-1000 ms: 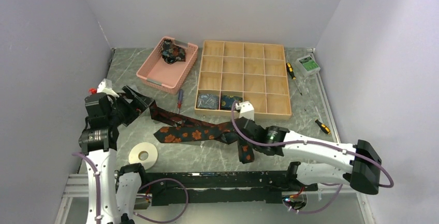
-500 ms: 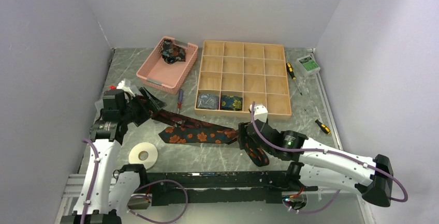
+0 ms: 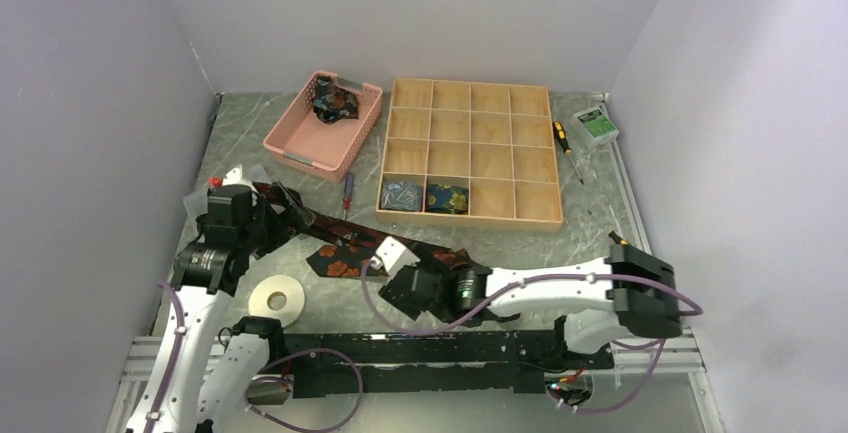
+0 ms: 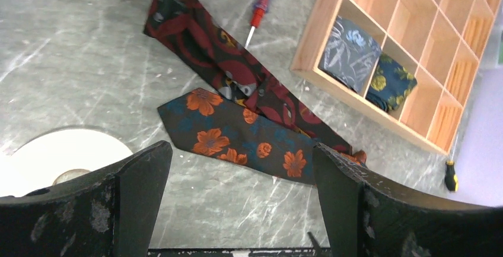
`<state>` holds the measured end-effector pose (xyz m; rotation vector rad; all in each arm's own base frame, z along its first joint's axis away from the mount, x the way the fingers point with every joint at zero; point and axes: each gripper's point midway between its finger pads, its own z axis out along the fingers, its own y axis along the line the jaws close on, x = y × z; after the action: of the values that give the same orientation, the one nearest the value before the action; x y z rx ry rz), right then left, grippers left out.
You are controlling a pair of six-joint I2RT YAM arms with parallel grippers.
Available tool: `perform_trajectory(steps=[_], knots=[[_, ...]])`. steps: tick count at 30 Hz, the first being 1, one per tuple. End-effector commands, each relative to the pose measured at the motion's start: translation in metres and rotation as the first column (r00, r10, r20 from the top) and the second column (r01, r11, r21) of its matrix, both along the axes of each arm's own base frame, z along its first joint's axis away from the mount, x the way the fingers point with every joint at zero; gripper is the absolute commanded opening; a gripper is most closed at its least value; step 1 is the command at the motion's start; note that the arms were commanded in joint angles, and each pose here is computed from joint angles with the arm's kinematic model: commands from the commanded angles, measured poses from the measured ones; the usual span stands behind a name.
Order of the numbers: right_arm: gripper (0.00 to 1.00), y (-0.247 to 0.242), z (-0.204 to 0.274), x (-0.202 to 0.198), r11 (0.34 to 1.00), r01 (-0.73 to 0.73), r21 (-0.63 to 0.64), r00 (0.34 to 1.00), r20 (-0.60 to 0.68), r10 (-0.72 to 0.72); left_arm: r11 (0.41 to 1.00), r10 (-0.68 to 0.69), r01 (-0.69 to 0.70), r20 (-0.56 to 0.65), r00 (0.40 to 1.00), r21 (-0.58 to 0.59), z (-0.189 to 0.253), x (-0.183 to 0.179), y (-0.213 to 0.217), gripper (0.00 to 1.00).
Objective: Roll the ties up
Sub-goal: Pick up the tie at the center of the board.
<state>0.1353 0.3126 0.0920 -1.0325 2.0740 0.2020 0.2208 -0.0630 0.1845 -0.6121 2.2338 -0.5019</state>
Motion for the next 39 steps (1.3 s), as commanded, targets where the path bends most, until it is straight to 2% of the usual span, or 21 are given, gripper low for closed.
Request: perform_trajectory(steps=[1, 7, 11, 16, 18, 20, 23, 27, 33, 36, 39], knots=[[0.76, 0.042, 0.013, 0.020, 0.990, -0.140, -0.030, 0.972, 0.186, 0.144, 0.980, 0.190, -0.193, 0.042, 0.981, 0.056, 0.020, -0.002, 0.031, 0.94], [0.75, 0.064, -0.016, 0.031, 0.966, -0.196, -0.167, 0.958, 0.178, 0.225, 0.975, 0.193, -0.194, 0.022, 0.981, 0.104, 0.023, -0.002, 0.037, 0.94], [0.71, 0.053, -0.041, 0.052, 0.959, -0.106, -0.264, 0.967, 0.199, 0.161, 0.977, 0.183, -0.186, 0.039, 0.982, 0.101, 0.025, -0.003, 0.036, 0.94], [0.58, 0.038, -0.053, 0.074, 0.952, 0.005, -0.306, 0.974, 0.216, 0.064, 0.980, 0.175, -0.180, 0.053, 0.983, 0.090, 0.027, -0.005, 0.035, 0.94], [0.50, 0.032, -0.059, 0.075, 0.942, 0.015, -0.335, 0.976, 0.210, 0.059, 0.980, 0.171, -0.176, 0.055, 0.984, 0.095, 0.027, -0.006, 0.035, 0.94], [0.37, 0.028, -0.061, 0.074, 0.942, 0.019, -0.336, 0.977, 0.208, 0.055, 0.979, 0.172, -0.176, 0.055, 0.984, 0.100, 0.027, -0.007, 0.036, 0.94], [0.18, 0.029, -0.037, 0.070, 0.969, 0.022, -0.245, 0.977, 0.212, 0.032, 0.979, 0.171, -0.176, 0.059, 0.983, 0.100, 0.026, -0.009, 0.036, 0.94], [0.00, 0.028, 0.016, 0.057, 0.998, 0.011, -0.066, 0.983, 0.184, 0.001, 0.981, 0.167, -0.173, 0.074, 0.983, 0.092, 0.034, -0.011, 0.035, 0.94], [0.00, 0.010, 0.096, 0.044, 0.978, -0.006, 0.210, 0.995, 0.103, -0.016, 0.987, 0.143, -0.150, 0.117, 0.983, 0.055, 0.051, -0.008, 0.028, 0.94], [0.00, -0.006, 0.132, 0.051, 0.920, 0.021, 0.392, 0.999, 0.037, -0.038, 0.992, 0.122, -0.127, 0.143, 0.982, 0.024, 0.058, -0.004, 0.022, 0.94], [0.00, -0.022, 0.155, 0.057, 0.861, 0.035, 0.508, 0.999, 0.002, -0.042, 0.995, 0.095, -0.096, 0.170, 0.981, -0.004, 0.067, 0.001, 0.014, 0.94]])
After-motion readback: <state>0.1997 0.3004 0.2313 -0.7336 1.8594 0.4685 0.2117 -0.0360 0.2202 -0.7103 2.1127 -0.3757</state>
